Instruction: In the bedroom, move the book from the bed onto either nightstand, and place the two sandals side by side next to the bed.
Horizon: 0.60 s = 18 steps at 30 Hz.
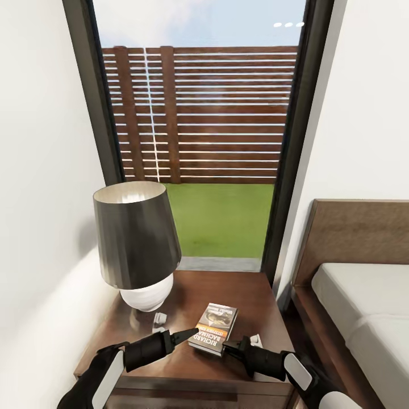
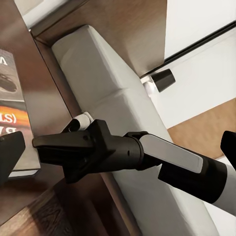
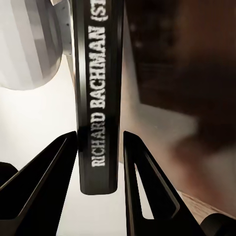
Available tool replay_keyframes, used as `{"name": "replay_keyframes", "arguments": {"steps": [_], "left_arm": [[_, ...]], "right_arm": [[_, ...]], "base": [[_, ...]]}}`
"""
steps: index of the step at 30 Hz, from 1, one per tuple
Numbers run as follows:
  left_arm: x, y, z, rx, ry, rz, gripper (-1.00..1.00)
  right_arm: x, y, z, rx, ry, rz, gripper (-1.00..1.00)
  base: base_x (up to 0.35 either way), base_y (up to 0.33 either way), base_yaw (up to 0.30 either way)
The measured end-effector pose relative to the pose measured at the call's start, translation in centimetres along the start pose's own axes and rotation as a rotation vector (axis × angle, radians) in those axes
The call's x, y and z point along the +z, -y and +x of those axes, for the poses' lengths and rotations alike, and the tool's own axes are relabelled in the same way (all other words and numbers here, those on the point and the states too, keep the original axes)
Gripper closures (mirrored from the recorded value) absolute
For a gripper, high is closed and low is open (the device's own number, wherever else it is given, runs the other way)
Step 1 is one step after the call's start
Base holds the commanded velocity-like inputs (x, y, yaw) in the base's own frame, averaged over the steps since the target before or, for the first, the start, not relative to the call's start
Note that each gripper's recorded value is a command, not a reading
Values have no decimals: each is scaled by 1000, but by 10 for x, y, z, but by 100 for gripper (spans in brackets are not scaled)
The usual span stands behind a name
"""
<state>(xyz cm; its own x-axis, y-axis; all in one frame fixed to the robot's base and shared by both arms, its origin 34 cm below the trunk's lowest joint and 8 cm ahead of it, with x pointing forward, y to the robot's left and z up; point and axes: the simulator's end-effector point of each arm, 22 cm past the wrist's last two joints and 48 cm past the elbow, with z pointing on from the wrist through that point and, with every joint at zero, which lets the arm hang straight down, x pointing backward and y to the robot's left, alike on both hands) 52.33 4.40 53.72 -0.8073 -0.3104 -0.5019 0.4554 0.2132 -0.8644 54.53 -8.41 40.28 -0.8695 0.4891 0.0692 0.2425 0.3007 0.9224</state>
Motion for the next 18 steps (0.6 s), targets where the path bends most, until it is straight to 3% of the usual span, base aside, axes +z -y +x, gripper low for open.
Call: {"name": "replay_keyframes", "arguments": {"steps": [11, 12, 18], "left_arm": [[0, 0, 0, 0, 0, 0, -100], [0, 0, 0, 0, 0, 0, -100], [0, 0, 0, 0, -1, 0, -100]], "right_arm": [[-1, 0, 0, -4, 0, 2, 100], [-1, 0, 0, -4, 0, 2, -100], [-1, 4, 0, -19, -2, 16, -100]], "base": [[0, 0, 0], [0, 0, 0], [0, 0, 0]]}}
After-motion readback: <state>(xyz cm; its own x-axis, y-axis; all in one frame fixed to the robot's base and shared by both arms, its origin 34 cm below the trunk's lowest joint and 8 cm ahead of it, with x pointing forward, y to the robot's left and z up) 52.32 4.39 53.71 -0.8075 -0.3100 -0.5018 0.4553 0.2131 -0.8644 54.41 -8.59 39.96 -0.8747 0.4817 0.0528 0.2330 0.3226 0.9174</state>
